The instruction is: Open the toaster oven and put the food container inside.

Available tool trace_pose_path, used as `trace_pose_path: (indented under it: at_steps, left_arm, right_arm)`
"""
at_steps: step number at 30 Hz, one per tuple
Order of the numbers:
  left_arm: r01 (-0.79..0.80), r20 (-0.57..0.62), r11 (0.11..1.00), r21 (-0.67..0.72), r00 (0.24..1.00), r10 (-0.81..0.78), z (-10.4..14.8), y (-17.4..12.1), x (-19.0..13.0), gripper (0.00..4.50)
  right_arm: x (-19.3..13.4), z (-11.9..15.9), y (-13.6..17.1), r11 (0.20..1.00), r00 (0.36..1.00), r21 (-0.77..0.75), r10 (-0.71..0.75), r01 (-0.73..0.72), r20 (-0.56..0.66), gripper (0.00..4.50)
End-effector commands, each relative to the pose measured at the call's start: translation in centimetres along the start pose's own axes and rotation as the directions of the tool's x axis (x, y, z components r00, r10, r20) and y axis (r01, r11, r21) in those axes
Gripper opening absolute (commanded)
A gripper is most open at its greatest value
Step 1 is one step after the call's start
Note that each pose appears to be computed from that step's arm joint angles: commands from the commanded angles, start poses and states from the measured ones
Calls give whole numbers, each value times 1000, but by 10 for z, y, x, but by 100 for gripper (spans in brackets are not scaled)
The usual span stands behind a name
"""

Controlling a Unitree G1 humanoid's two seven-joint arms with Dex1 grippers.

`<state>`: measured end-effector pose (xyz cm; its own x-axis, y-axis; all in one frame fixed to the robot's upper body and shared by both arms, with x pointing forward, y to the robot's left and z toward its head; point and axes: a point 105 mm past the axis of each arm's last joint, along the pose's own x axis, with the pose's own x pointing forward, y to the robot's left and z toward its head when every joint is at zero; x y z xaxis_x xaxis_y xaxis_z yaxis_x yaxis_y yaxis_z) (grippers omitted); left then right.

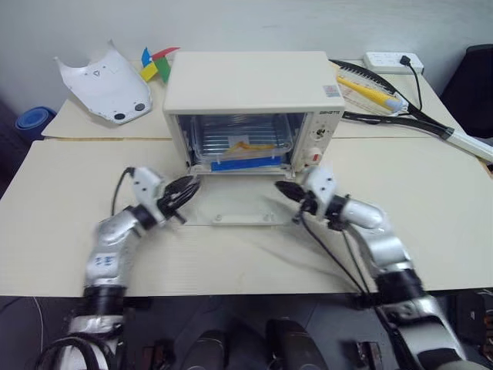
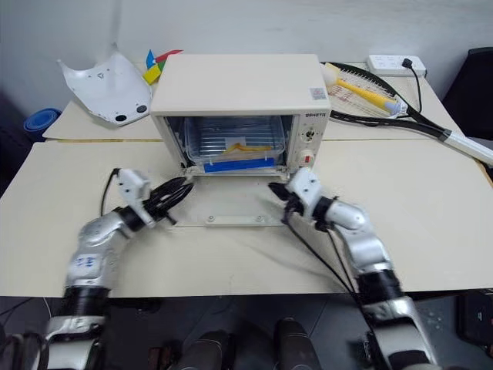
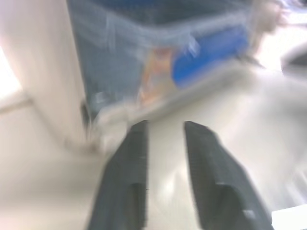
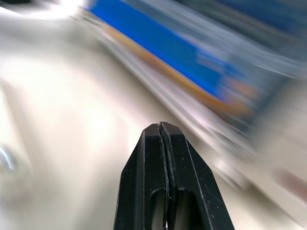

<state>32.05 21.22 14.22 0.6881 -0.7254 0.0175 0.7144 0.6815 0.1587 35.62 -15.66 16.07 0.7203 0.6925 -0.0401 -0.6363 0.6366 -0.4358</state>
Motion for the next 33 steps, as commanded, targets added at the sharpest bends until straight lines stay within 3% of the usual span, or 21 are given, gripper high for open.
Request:
trace_pose_path:
  at_steps: [1,4,7,10,14,21,26,33]
  left_arm:
    - [153,6,988,4,988,-153,23,-8,-29,263]
    - [263,-54,964,-32,963,-265,30,-14,-52,352]
    - [309,-95,951,5,947,-307,39,-11,-65,443]
    - [355,-106,935,16,930,-352,49,-13,-73,447]
    - [395,-36,918,47,919,-393,57,-20,-78,447]
    - [180,64,983,32,981,-182,64,0,-79,447]
    - [12,77,1000,22,997,-13,42,9,-89,447]
    - [15,-85,991,135,996,-3,15,3,-96,447]
  right_arm:
    - [-25,-10,-6,999,999,-26,31,-32,-31,0]
    - [-40,-42,3,990,981,-53,123,-133,-152,0]
    - [-41,-62,16,979,964,-38,193,-203,-183,0]
    - [-33,-67,29,968,958,-30,243,-250,-153,0]
    - [-7,-46,44,960,960,-15,281,-281,3,0]
    - [8,9,32,979,932,-23,199,-201,305,0]
    - [7,50,11,996,866,50,44,-80,498,0]
    - [-15,68,3,985,868,84,92,-152,488,0]
